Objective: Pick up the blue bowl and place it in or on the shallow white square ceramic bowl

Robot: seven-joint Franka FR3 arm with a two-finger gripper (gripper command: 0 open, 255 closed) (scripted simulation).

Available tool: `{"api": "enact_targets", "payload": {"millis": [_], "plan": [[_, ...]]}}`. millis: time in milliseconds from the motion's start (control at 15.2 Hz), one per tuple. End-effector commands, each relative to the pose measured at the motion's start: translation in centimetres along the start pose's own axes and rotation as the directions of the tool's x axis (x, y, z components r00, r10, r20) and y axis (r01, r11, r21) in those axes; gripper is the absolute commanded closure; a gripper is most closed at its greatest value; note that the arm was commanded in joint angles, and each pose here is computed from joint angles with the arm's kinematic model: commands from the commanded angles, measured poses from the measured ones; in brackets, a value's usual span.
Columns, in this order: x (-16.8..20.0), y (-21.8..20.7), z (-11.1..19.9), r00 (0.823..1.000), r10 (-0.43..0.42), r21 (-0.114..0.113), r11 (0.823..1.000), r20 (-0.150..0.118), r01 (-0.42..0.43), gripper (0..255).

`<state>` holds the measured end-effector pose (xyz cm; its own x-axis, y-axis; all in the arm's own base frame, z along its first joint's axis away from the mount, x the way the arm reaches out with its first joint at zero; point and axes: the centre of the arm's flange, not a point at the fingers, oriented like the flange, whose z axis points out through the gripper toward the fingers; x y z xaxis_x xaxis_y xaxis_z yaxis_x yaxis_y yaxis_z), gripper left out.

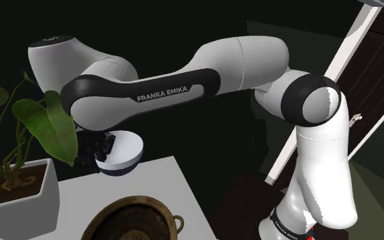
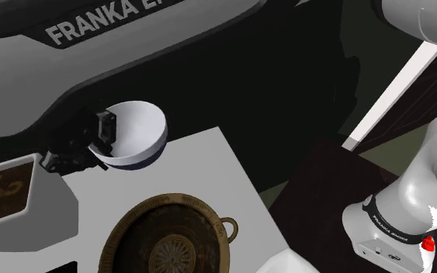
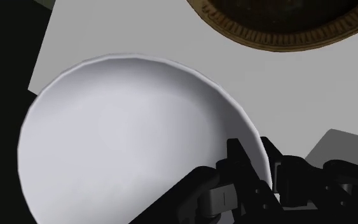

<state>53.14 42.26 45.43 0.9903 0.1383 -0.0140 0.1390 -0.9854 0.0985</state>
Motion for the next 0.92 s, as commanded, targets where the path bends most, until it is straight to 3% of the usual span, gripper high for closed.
{"api": "enact_targets", "payload": {"millis": [0,858], "plan": [[-1.2,-0.2,-0.5,1.0,0.0,0.0,1.0,0.0,0.0,255],[-17.9,-3.9,-1.6,1.0,0.0,0.0,1.0,0.0,0.0,255]]}}
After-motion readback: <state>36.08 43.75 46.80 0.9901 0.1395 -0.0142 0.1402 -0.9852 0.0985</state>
